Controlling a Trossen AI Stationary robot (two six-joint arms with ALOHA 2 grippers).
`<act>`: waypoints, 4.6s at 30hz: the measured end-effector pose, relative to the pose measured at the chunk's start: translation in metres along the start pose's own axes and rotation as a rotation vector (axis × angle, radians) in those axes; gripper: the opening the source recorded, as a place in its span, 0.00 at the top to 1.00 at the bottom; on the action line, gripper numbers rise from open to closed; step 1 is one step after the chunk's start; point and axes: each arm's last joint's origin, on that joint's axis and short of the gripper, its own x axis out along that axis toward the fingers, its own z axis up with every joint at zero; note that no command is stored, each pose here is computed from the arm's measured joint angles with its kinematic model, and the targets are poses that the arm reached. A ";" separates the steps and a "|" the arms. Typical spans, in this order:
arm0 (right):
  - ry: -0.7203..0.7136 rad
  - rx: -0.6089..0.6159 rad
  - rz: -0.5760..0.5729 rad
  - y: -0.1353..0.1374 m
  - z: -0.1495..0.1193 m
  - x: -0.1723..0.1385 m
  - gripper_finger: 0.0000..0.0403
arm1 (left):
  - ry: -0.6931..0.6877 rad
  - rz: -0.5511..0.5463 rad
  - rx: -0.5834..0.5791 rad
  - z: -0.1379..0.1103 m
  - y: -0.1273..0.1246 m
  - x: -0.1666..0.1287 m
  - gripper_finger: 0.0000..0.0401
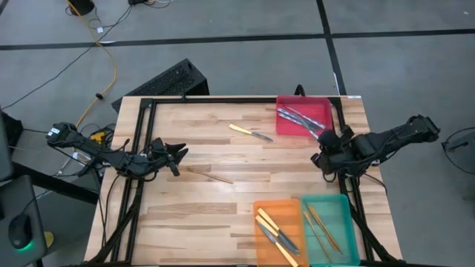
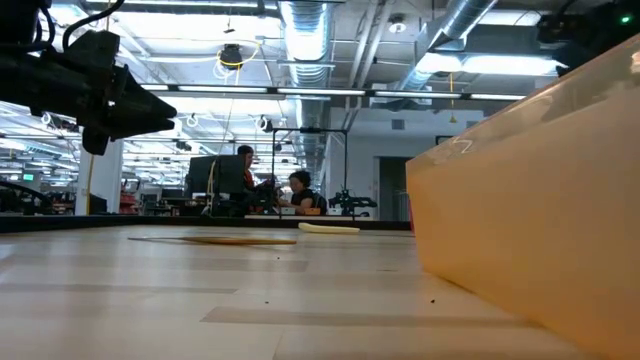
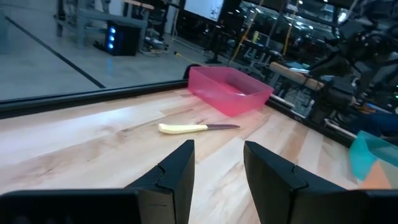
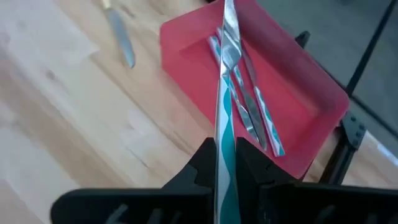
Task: Sort silverware by color (type)
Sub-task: Put the blue patterned knife into the red bin, then put the gold knife into the blue bin
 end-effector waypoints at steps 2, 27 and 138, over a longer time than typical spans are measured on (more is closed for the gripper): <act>-0.003 0.066 -0.013 -0.005 0.002 0.001 0.91 | -0.007 0.013 -0.002 0.000 0.000 0.000 0.70; 0.037 0.138 -0.010 -0.014 0.017 0.075 0.90 | -0.018 0.034 0.006 0.001 0.001 0.000 0.70; 0.404 0.313 0.097 -0.073 0.055 0.173 0.56 | -0.008 0.084 0.032 -0.003 0.004 0.000 0.70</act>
